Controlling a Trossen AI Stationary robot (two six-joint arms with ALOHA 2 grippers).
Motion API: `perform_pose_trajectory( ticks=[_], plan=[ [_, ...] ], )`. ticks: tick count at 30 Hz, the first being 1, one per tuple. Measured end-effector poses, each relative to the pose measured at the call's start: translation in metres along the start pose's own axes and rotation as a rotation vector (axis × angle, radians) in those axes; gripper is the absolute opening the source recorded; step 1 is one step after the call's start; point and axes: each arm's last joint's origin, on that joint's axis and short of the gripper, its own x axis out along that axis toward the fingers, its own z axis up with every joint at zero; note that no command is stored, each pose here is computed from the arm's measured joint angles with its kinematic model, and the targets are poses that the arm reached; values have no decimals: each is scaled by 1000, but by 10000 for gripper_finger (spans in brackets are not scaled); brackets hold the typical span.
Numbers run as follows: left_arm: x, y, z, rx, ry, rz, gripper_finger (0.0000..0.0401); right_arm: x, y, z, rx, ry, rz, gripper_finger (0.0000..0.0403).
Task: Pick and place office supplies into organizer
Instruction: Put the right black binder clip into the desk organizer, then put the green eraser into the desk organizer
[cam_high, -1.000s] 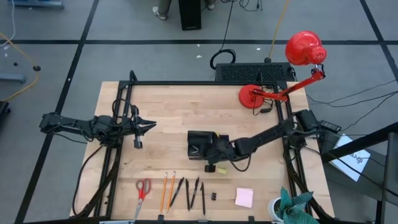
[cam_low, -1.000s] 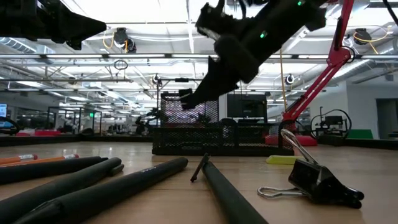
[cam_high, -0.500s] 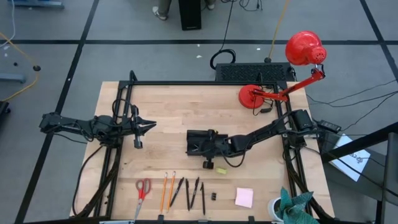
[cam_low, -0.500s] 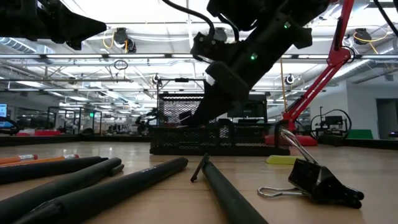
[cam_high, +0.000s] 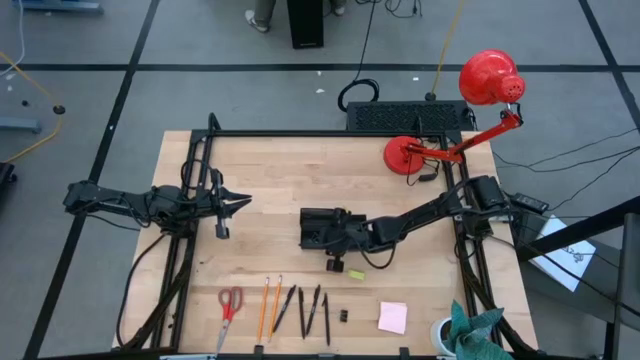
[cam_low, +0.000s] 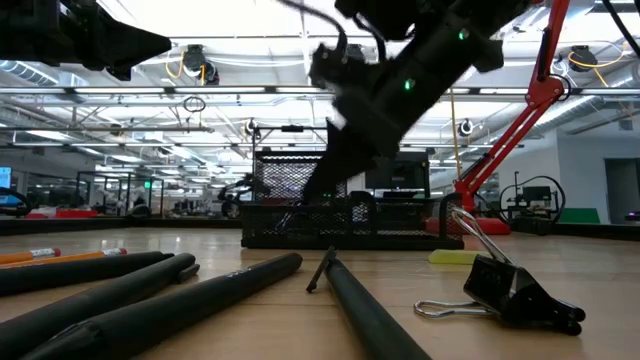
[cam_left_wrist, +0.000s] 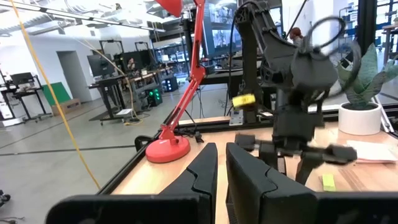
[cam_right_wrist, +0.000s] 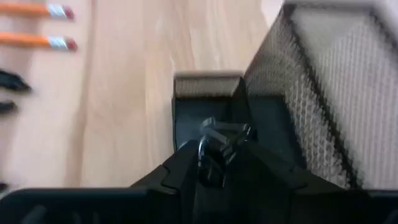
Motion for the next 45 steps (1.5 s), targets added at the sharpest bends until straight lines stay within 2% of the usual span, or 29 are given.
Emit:
perform_pose_trajectory(
  ticks=[6,11,20,23,27,30,37,45],
  plan=[
    [0,0,0,1,1,0,42,-32,1,19,-36,-84,30,122],
    [0,0,0,2,1,0,42,-68,9,26,-45,-84,138,123],
    [0,0,-1,30,9,-2,42,-105,52,3,-39,38,241,139],
    [0,0,-1,32,8,-2,42,-111,62,-4,-38,61,222,141],
    [0,0,-1,32,8,-2,42,-117,69,-8,-52,32,153,141],
    [0,0,-1,31,8,-2,42,-116,72,-11,-8,36,137,141],
    [0,0,-1,28,7,-1,42,-92,71,-34,29,130,83,142],
    [0,0,-1,21,7,-2,42,-79,73,-44,115,194,99,142]
  ],
)
